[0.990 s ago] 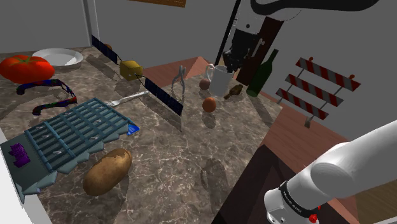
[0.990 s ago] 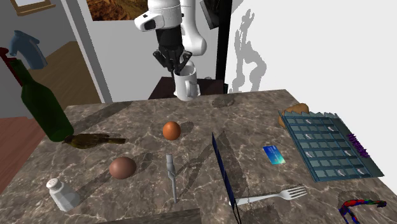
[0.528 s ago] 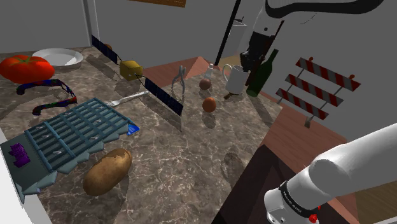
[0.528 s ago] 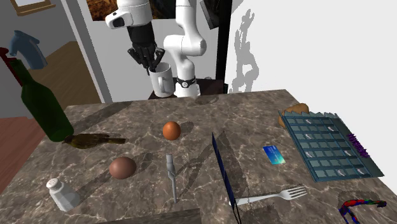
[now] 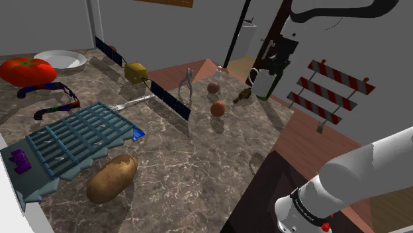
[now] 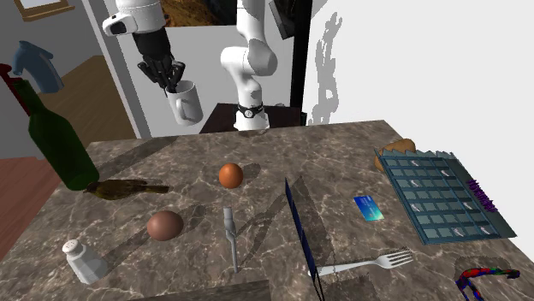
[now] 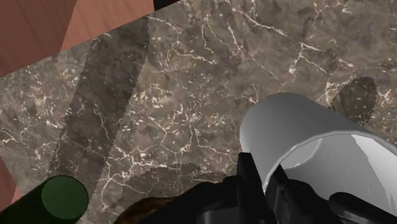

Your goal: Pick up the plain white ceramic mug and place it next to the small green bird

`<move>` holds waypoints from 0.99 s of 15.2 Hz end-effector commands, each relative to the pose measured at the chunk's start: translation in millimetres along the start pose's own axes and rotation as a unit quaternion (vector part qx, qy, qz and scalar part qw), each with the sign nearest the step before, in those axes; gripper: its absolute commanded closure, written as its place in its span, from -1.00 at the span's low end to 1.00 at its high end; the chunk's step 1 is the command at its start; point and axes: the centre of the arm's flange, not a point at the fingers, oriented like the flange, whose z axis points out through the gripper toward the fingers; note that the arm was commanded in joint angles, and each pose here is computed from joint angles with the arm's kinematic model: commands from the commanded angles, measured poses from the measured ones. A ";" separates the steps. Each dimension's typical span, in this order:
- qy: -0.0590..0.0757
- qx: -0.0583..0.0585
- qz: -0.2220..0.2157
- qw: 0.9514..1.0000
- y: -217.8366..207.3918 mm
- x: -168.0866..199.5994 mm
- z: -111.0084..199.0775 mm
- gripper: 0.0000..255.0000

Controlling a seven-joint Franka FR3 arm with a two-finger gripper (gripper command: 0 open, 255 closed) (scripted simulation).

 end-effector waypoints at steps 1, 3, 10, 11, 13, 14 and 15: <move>0.000 0.000 -0.001 1.000 29.2 0.8 -1.3 1.00; 0.000 0.000 -0.001 1.000 55.6 1.4 -2.3 1.00; 0.000 0.000 -0.001 1.000 147.9 3.5 -5.6 1.00; 0.000 0.000 -0.001 1.000 161.1 3.8 -6.1 1.00; 0.000 0.000 -0.001 1.000 187.5 4.4 -7.1 1.00; 0.000 0.000 -0.001 1.000 208.5 4.9 -7.8 1.00; 0.000 0.000 -0.001 1.000 208.6 5.4 -2.6 1.00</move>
